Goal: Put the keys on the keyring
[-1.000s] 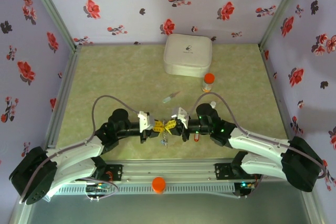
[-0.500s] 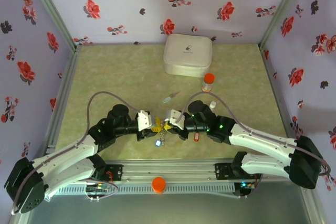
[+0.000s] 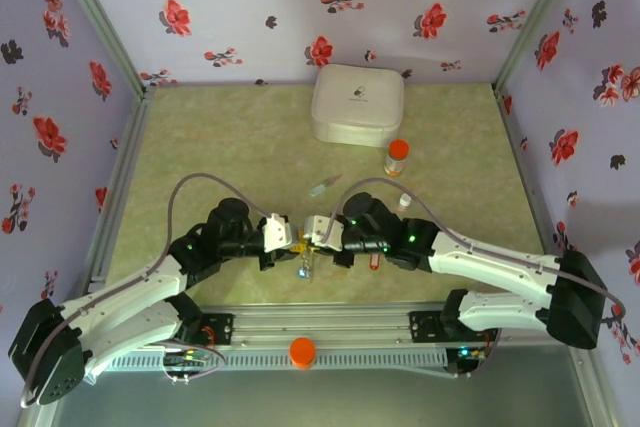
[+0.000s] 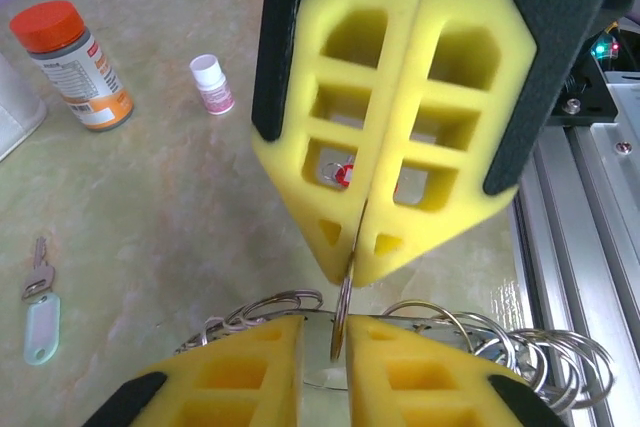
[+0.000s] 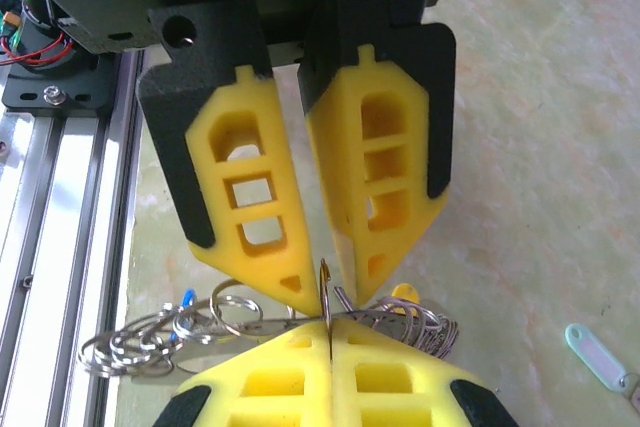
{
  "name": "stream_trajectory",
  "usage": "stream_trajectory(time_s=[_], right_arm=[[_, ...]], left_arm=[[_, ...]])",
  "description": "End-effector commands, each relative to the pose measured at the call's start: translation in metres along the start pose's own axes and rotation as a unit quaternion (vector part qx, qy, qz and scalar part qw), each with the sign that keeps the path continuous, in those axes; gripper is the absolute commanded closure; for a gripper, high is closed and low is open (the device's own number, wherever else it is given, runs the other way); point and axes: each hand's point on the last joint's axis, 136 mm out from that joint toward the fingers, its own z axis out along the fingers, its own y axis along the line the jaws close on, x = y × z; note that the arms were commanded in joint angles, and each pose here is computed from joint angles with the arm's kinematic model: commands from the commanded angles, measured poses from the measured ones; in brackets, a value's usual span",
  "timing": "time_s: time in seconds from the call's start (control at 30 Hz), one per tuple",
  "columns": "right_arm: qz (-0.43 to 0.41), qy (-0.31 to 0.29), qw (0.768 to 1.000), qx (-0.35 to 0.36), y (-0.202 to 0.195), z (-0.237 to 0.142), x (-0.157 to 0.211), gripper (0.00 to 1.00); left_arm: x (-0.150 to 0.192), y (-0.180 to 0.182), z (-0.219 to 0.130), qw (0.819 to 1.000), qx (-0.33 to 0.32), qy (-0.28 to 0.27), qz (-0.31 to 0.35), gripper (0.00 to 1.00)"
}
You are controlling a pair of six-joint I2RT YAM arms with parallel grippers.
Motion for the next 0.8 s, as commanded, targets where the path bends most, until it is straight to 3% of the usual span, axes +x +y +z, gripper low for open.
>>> stream_trajectory(time_s=[0.0, 0.2, 0.27, 0.43, 0.57, 0.77], right_arm=[[-0.017, -0.001, 1.0, 0.004, -0.002, -0.001, -0.012, 1.0], [-0.02, 0.002, 1.0, -0.001, 0.002, 0.0, -0.012, 1.0], [-0.013, -0.008, 1.0, 0.005, 0.001, -0.002, -0.012, 1.0], [0.04, -0.096, 0.994, 0.023, -0.006, -0.019, -0.012, 0.75], [0.062, -0.14, 0.988, 0.026, -0.008, -0.027, -0.009, 0.73], [0.064, -0.135, 0.989, 0.013, -0.005, -0.018, -0.004, 0.73]], left_arm=[[-0.016, -0.001, 0.0, 1.0, 0.008, -0.019, 0.022, 0.85], [-0.017, -0.002, 0.0, 0.999, 0.013, -0.017, 0.025, 1.0], [-0.017, -0.002, 0.0, 0.999, 0.013, -0.018, 0.026, 1.0], [-0.019, -0.002, 0.0, 0.999, 0.004, -0.043, 0.023, 1.0], [-0.023, -0.001, 0.0, 0.997, -0.007, -0.081, 0.017, 1.0], [-0.024, -0.002, 0.001, 0.995, -0.009, -0.103, 0.014, 1.0]])
